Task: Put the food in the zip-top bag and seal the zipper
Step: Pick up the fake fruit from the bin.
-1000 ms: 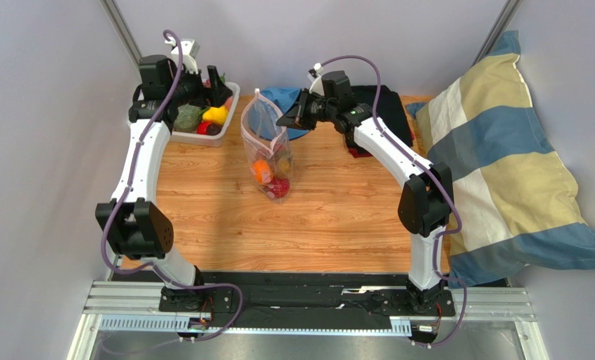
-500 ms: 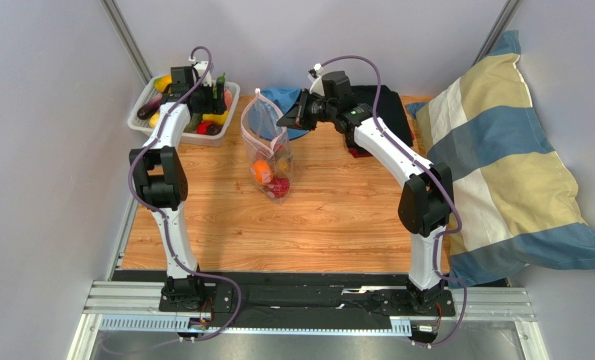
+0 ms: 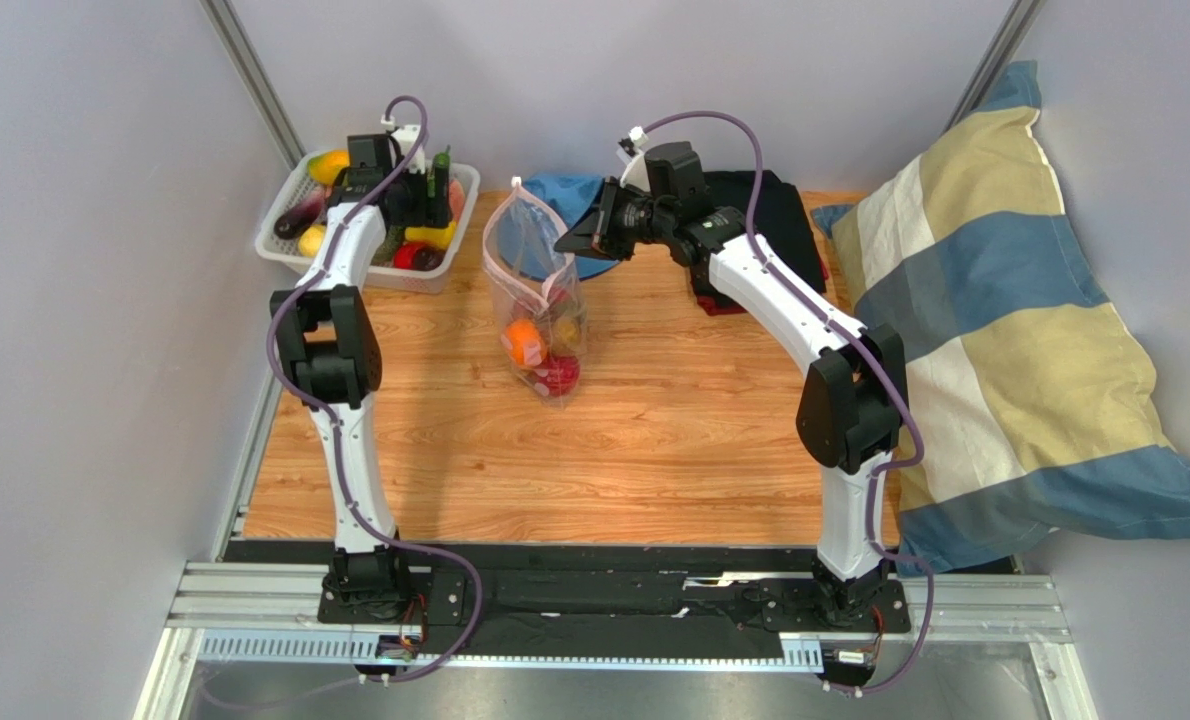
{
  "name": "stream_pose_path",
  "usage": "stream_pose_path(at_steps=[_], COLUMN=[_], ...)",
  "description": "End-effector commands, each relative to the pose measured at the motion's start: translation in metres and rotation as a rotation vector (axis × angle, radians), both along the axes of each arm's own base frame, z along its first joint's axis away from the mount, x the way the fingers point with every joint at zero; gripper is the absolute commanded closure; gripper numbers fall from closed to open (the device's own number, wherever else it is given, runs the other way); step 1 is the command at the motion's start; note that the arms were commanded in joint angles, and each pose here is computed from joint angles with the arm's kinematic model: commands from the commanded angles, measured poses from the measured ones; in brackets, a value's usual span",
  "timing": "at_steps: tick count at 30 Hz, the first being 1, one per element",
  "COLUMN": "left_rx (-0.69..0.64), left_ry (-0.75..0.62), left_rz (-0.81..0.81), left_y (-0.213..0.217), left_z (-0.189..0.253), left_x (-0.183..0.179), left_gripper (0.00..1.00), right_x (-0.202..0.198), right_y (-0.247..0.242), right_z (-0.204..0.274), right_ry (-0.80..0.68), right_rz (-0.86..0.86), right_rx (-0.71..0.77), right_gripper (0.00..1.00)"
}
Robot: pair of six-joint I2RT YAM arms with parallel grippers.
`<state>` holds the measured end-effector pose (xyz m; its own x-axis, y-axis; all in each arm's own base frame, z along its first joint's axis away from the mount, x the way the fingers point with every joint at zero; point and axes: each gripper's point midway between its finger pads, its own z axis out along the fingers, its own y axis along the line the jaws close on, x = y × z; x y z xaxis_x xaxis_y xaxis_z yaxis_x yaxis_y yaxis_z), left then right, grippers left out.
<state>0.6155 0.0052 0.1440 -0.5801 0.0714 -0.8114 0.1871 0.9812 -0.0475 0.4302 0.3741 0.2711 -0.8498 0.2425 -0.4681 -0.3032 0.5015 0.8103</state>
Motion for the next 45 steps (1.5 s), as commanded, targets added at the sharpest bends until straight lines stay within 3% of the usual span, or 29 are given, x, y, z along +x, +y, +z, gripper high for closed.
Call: stream_pose_path(at_steps=[1, 14, 17, 26, 35, 38, 42, 45], left_rx=[0.007, 0.051, 0.041, 0.000, -0.045, -0.141, -0.309, -0.358], left_ry=[-0.015, 0.041, 0.041, -0.133, -0.266, -0.304, -0.405, -0.433], left_rz=[-0.042, 0.005, -0.012, -0.017, -0.034, -0.135, -0.379, -0.528], left_y=[-0.001, 0.012, 0.008, 0.000, -0.011, -0.036, -0.092, -0.126], left_z=[-0.004, -0.041, -0.037, 0.066, 0.158, 0.195, 0.274, 0.303], left_x=[0.008, 0.018, 0.016, 0.010, -0.015, -0.041, -0.107, -0.152], left_gripper=[0.12, 0.04, 0.18, 0.42, 0.45, 0.45, 0.44, 0.44], right_x=[0.002, 0.005, 0.005, 0.008, 0.004, 0.003, -0.001, -0.004], right_y=[-0.003, -0.003, -0.004, -0.004, -0.002, -0.001, 0.001, 0.003], right_z=[0.023, 0.021, 0.020, 0.021, 0.026, 0.028, 0.031, 0.029], right_ry=[-0.062, -0.058, -0.053, -0.052, -0.067, -0.073, -0.088, -0.087], right_rz=[-0.006, -0.012, -0.012, -0.017, -0.001, 0.006, 0.023, 0.031], right_rx=[0.020, 0.019, 0.017, 0.026, 0.033, 0.032, 0.029, 0.023], right_gripper=[1.00, 1.00, 1.00, 1.00, 1.00, 1.00, 1.00, 1.00])
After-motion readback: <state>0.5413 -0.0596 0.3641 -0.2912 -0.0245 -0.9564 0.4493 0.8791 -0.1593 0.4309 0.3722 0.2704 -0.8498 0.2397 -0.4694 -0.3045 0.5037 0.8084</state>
